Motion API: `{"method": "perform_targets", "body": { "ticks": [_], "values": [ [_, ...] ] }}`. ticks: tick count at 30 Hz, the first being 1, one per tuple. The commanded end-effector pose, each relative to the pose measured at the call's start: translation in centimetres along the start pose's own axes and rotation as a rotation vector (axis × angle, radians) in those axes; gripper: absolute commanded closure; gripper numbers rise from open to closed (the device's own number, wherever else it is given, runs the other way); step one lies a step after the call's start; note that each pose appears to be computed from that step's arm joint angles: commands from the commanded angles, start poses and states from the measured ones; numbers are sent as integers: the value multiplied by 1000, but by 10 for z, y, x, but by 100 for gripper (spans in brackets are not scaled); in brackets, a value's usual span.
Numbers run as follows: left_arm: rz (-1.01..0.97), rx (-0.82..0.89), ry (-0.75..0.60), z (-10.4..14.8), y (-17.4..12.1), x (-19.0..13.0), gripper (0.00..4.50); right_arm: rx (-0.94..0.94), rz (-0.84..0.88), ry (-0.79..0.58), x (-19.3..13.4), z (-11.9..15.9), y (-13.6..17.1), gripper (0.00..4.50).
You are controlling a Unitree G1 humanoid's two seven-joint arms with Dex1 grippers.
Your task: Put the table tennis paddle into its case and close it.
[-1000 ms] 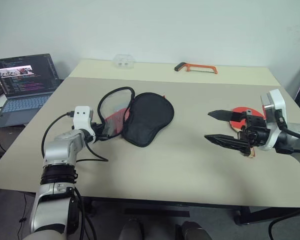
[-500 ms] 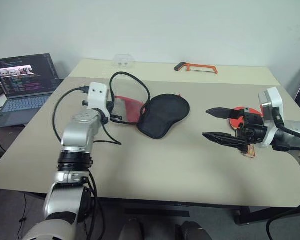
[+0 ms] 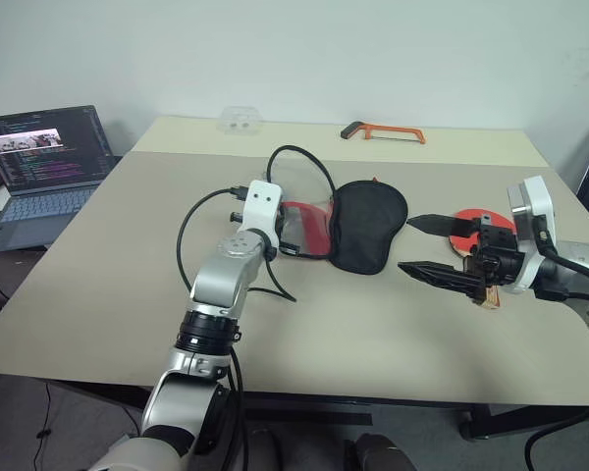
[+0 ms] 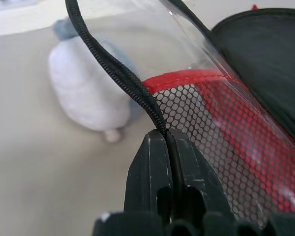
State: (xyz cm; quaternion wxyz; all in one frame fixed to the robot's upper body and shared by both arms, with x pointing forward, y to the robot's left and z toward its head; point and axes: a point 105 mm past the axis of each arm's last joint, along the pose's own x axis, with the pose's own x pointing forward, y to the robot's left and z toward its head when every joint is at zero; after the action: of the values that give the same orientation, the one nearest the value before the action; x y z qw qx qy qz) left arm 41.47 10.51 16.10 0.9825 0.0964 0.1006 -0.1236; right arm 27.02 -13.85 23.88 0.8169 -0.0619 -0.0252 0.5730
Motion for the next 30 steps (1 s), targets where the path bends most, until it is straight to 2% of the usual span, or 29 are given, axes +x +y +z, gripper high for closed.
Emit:
{"method": "perform_targets", "body": {
  "ticks": [1,10,21,25,30],
  "values": [
    [9,11,-50,13,-5,-7,449,-57,-11,-34,-5,14,2,0],
    [-20,-50,-42,16,-22,-12,449,-56,-12,-40,-3,13,1,0],
    [-98,-13,-42,11,-31,-12,449,-53,-4,-47,-1,14,1,0],
    [-167,2,-46,9,-32,-7,449,-52,-7,-46,-1,14,0,0],
    [-183,73,-43,5,-20,15,449,-51,-5,-46,0,13,0,0]
  ]
}}
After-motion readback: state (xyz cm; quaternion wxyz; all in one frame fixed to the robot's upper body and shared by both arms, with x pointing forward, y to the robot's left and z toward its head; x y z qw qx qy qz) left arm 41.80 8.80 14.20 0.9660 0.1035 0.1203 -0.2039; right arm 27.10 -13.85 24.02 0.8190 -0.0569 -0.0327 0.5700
